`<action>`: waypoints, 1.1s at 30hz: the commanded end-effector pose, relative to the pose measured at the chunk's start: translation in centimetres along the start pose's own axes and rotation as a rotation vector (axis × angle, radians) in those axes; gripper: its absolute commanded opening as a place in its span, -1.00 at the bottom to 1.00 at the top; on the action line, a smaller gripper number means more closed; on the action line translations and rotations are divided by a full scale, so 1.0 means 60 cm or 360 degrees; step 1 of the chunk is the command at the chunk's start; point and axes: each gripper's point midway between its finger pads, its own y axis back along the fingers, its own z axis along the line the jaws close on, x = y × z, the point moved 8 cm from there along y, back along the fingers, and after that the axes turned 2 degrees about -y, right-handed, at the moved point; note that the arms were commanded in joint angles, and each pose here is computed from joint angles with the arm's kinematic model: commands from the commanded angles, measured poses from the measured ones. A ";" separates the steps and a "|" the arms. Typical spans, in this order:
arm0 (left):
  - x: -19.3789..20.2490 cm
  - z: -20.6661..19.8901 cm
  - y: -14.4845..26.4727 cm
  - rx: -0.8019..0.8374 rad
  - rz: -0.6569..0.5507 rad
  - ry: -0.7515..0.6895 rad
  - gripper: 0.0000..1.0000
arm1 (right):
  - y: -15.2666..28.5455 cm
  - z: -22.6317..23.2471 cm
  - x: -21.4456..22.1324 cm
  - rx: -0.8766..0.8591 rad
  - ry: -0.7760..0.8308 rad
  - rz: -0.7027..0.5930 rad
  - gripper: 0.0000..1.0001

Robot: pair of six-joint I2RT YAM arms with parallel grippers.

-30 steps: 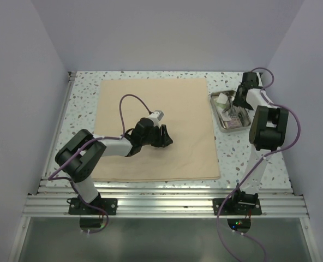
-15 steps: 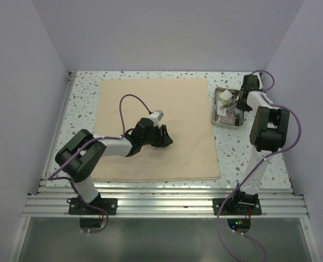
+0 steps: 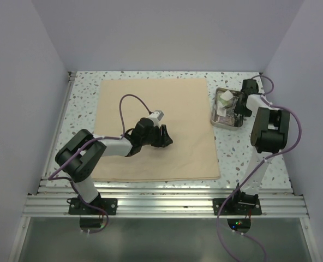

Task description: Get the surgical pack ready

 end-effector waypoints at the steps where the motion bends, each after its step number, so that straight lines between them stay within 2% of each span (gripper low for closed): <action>1: -0.020 -0.006 0.005 0.0014 -0.0064 -0.0058 0.04 | -0.005 0.010 -0.043 -0.0023 -0.0038 -0.0079 -0.18; 8: -0.020 -0.005 0.002 0.0009 -0.0065 -0.0060 0.04 | -0.018 0.016 -0.068 -0.0034 -0.0053 -0.0093 -0.28; 27: -0.020 -0.006 0.003 0.0015 -0.0061 -0.0063 0.04 | -0.032 0.012 -0.040 -0.0159 -0.0071 0.0017 -0.39; 30: -0.022 -0.007 0.005 0.0014 -0.0070 -0.0066 0.04 | -0.034 0.015 -0.030 -0.0195 -0.0057 0.0063 -0.49; 33: -0.023 -0.008 0.007 0.0015 -0.0072 -0.0070 0.04 | -0.033 0.015 -0.026 -0.0204 -0.0052 0.0078 -0.90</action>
